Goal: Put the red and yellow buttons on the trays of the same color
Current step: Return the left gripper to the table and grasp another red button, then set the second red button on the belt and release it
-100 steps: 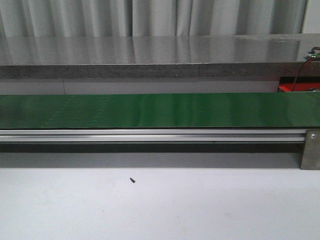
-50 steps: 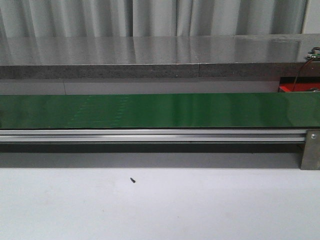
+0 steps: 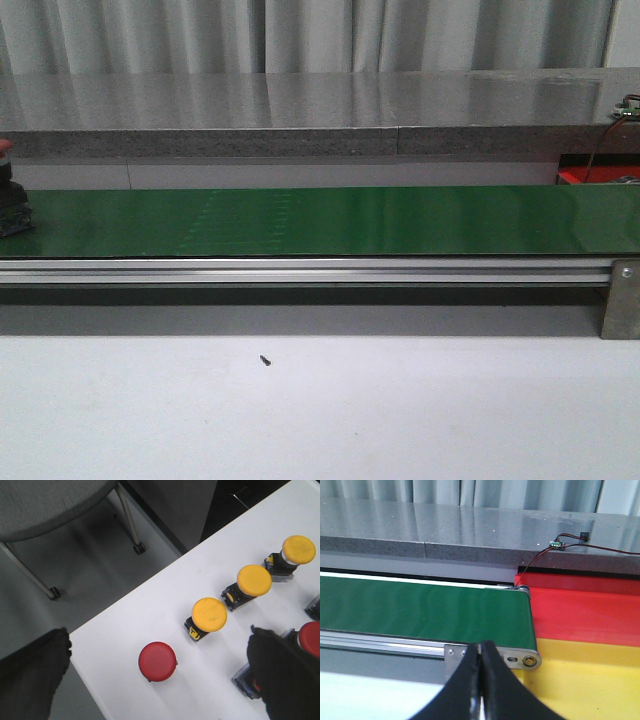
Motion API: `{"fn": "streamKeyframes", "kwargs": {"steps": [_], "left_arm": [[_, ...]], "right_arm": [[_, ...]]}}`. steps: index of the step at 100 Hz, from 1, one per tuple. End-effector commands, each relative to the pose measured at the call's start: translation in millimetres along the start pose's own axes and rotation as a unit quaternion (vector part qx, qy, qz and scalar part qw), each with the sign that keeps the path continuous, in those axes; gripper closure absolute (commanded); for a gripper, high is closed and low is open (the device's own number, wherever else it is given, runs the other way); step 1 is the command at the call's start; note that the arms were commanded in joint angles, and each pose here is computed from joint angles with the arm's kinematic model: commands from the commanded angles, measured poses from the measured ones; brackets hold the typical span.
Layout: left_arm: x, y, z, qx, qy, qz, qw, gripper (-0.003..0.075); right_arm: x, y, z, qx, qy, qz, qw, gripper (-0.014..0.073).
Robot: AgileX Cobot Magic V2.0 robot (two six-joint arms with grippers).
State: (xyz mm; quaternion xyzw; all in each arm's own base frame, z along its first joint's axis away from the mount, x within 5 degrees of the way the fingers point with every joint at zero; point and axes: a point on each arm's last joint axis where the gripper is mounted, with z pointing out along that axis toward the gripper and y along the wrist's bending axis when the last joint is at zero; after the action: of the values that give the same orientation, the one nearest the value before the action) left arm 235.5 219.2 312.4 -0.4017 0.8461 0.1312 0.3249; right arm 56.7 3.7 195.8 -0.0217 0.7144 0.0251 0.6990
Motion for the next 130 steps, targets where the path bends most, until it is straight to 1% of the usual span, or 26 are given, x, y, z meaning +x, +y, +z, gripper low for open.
{"fn": "streamKeyframes", "kwargs": {"steps": [1,14,34,60,88,98,105,112,117,121,123,125,127,128,130], "left_arm": [[-11,-1,-2,0.005,-0.037,-0.006,0.999,0.0029],[-4,-1,24,-0.002,0.006,-0.004,1.0,0.0029],[4,-1,53,-0.011,0.042,0.005,0.999,0.0029],[22,-2,94,-0.02,0.107,0.008,0.994,0.0029],[31,-3,115,-0.017,0.128,0.002,0.992,0.0038],[31,-3,118,-0.015,0.126,0.0,0.992,0.01],[31,-4,118,-0.014,0.122,-0.001,0.992,0.0178],[30,-4,118,-0.013,0.117,-0.001,0.993,0.028],[30,-4,118,-0.013,0.117,-0.001,0.993,0.0372],[30,-4,118,-0.013,0.117,-0.001,0.993,0.043],[30,-4,118,-0.012,0.118,-0.003,0.993,0.0475],[30,-4,118,-0.011,0.118,-0.004,0.993,0.0497],[30,-4,118,-0.01,0.118,-0.007,0.993,0.054],[30,-5,118,-0.009,0.118,-0.008,0.993,0.054],[30,-5,117,-0.008,0.117,-0.01,0.993,0.0569]], "right_arm": [[-14,0,-3,0.003,-0.057,-0.005,0.998,0.0691],[-14,0,-3,0.003,-0.057,-0.005,0.998,0.0691],[-14,0,-3,0.003,-0.057,-0.005,0.998,0.0691],[-14,0,-3,0.003,-0.057,-0.005,0.998,0.0691],[-14,0,-3,0.003,-0.057,-0.005,0.998,0.0691],[-14,0,-3,0.003,-0.057,-0.005,0.998,0.0691],[-14,0,-3,0.003,-0.057,-0.005,0.998,0.0691],[-14,0,-3,0.003,-0.057,-0.005,0.998,0.0691],[-14,0,-3,0.003,-0.057,-0.005,0.998,0.0691],[-14,0,-3,0.003,-0.057,-0.005,0.998,0.0691],[-14,0,-3,0.003,-0.057,-0.005,0.998,0.0691],[-14,0,-3,0.003,-0.057,-0.005,0.998,0.0691],[-14,0,-3,0.003,-0.057,-0.005,0.998,0.0691],[-14,0,-3,0.003,-0.057,-0.005,0.998,0.0691],[-14,0,-3,0.003,-0.057,-0.005,0.998,0.0691]]}}
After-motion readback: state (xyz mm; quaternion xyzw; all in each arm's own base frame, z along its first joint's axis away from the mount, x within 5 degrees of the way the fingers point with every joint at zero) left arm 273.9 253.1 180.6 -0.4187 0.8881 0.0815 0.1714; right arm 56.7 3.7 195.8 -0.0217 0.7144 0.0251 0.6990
